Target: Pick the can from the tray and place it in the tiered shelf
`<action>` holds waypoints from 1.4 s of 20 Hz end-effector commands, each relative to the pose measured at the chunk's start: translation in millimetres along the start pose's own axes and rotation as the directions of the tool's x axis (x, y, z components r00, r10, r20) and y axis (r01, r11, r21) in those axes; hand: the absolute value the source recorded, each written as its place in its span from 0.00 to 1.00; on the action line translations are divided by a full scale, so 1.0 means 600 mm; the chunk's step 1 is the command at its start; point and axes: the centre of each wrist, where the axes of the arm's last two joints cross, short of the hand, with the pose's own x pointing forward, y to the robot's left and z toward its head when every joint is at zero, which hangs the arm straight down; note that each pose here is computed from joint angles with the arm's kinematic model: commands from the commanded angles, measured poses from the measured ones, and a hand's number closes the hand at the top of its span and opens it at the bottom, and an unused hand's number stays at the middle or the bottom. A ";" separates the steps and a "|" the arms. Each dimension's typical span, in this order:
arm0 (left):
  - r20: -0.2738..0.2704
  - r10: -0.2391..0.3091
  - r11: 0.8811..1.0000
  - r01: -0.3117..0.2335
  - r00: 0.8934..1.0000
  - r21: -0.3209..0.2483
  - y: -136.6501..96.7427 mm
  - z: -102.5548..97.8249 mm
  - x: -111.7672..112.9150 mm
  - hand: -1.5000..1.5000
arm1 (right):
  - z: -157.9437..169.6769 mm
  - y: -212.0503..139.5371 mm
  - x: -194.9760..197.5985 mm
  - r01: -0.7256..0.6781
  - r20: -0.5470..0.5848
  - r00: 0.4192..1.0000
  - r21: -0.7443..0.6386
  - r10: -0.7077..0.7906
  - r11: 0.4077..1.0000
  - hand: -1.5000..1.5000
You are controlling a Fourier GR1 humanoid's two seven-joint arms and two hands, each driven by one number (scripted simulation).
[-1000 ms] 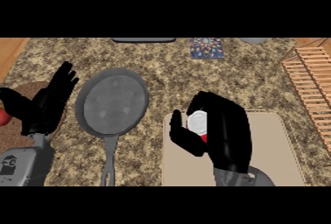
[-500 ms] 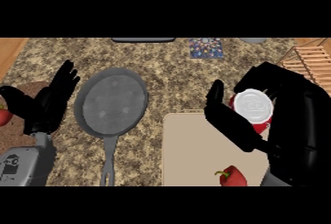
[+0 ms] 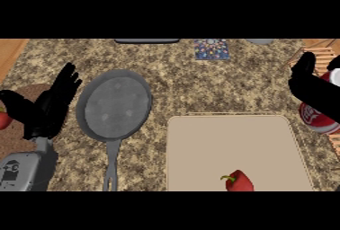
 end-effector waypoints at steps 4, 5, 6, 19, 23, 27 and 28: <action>0.013 0.011 1.000 -0.011 1.000 -0.002 0.005 0.000 0.000 0.50 | -0.047 -0.064 -0.068 -0.012 -0.151 0.988 -0.013 0.010 1.000 1.00; -0.004 0.010 1.000 -0.010 1.000 -0.012 0.010 0.013 0.003 0.50 | -0.071 -0.094 -0.088 0.024 -0.164 0.986 -0.061 -0.033 0.998 1.00; 0.015 -0.012 1.000 0.012 1.000 0.011 -0.014 -0.016 -0.017 0.50 | -0.046 -0.090 -0.110 -0.011 -0.165 0.986 -0.029 0.006 1.000 1.00; 0.016 0.009 1.000 -0.009 1.000 0.005 -0.018 0.024 -0.010 0.50 | -0.113 -0.153 -0.279 0.019 -0.201 0.979 -0.079 -0.034 0.997 1.00; -0.002 0.005 1.000 -0.005 1.000 -0.016 0.017 0.024 -0.009 0.50 | -0.124 -0.178 -0.312 0.015 -0.198 0.980 -0.094 -0.033 0.995 1.00; -0.005 0.001 1.000 -0.001 1.000 -0.012 0.003 -0.006 0.011 0.50 | -0.147 -0.161 -0.358 0.015 -0.204 0.978 -0.082 -0.031 0.997 1.00; 0.005 0.012 1.000 -0.012 1.000 -0.011 -0.005 -0.007 -0.027 0.50 | -0.152 -0.159 -0.375 0.010 -0.211 0.977 -0.086 -0.028 0.996 1.00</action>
